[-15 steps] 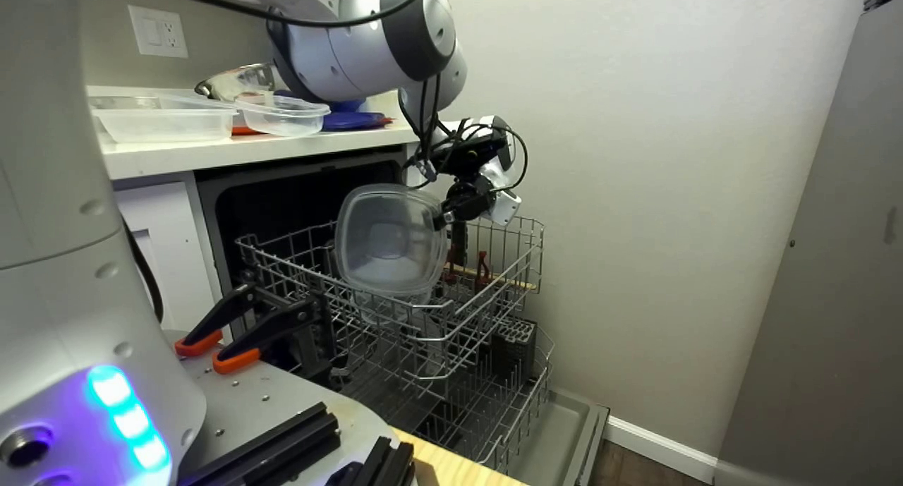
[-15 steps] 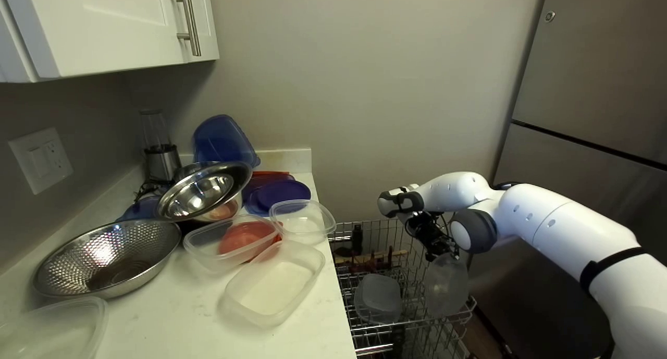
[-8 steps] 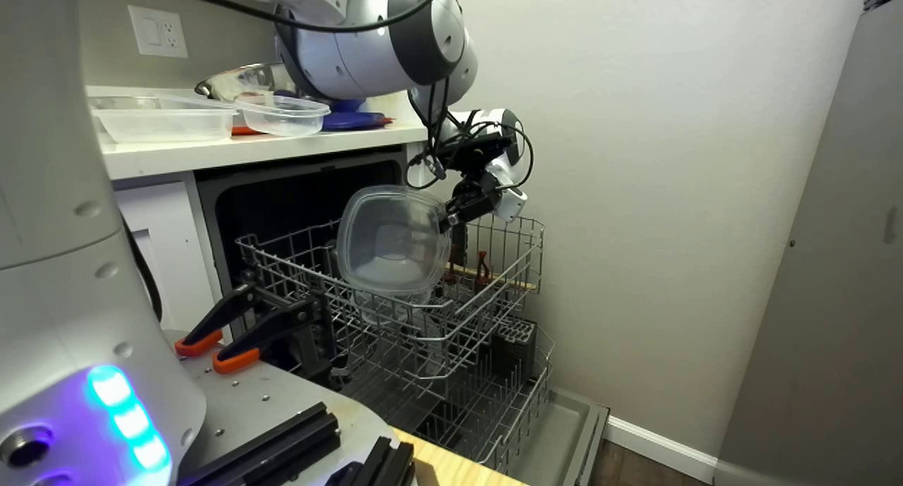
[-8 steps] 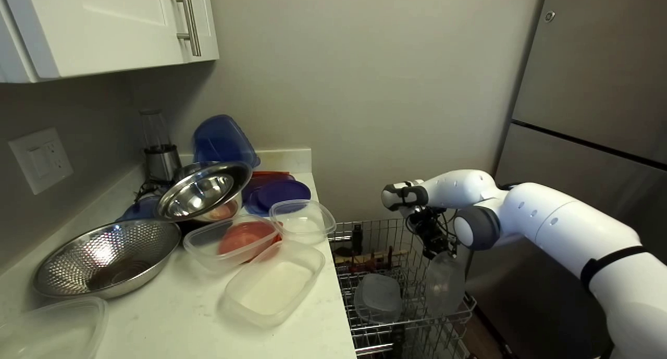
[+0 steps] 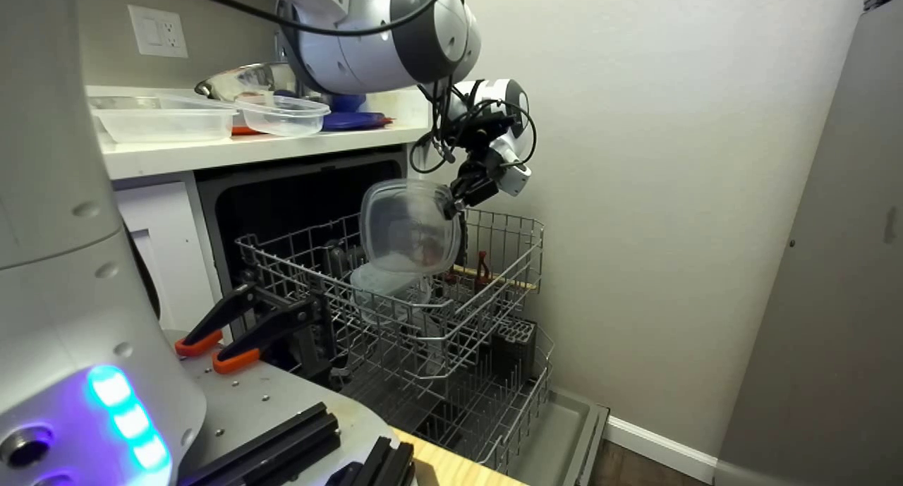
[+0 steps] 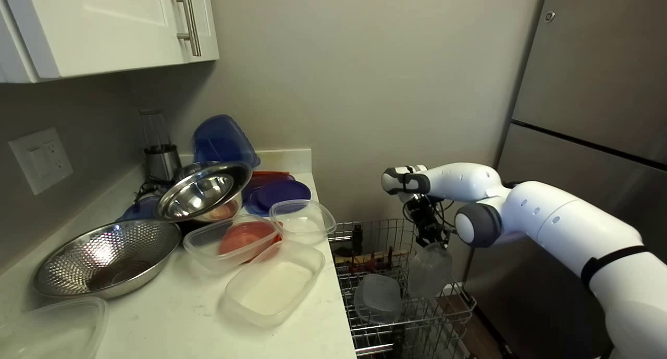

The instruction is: Put one clear bowl from the counter on the rack.

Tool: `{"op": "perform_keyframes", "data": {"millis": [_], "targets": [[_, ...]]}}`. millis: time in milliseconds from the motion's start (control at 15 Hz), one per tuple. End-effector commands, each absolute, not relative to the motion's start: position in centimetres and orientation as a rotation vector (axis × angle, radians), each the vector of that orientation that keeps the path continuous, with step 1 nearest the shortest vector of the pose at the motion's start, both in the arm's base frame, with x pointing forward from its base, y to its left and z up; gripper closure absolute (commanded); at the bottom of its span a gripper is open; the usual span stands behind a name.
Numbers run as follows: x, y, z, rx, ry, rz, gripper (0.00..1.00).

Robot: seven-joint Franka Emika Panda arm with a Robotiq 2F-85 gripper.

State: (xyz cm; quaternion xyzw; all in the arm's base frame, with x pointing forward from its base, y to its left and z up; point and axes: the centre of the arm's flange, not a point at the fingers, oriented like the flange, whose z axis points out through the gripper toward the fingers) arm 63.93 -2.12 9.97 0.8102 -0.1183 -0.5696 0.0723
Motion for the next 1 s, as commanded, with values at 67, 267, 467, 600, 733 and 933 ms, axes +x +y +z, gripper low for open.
{"op": "perform_keyframes", "data": {"millis": [67,267,467,600,733,933], "targets": [[64.8,-1.7,5.4,2.433,-0.388,-1.776,0.98],[63.9,-2.2,2.8,2.404,-0.419,-1.817,0.98],[62.7,-2.7,1.5,2.345,-0.474,-1.868,0.98],[62.2,-3.0,1.3,2.304,-0.533,-1.904,0.98],[61.8,-3.3,1.0,2.266,-0.591,-1.928,0.98],[61.7,-3.5,0.1,2.248,-0.648,-1.918,0.98]]}}
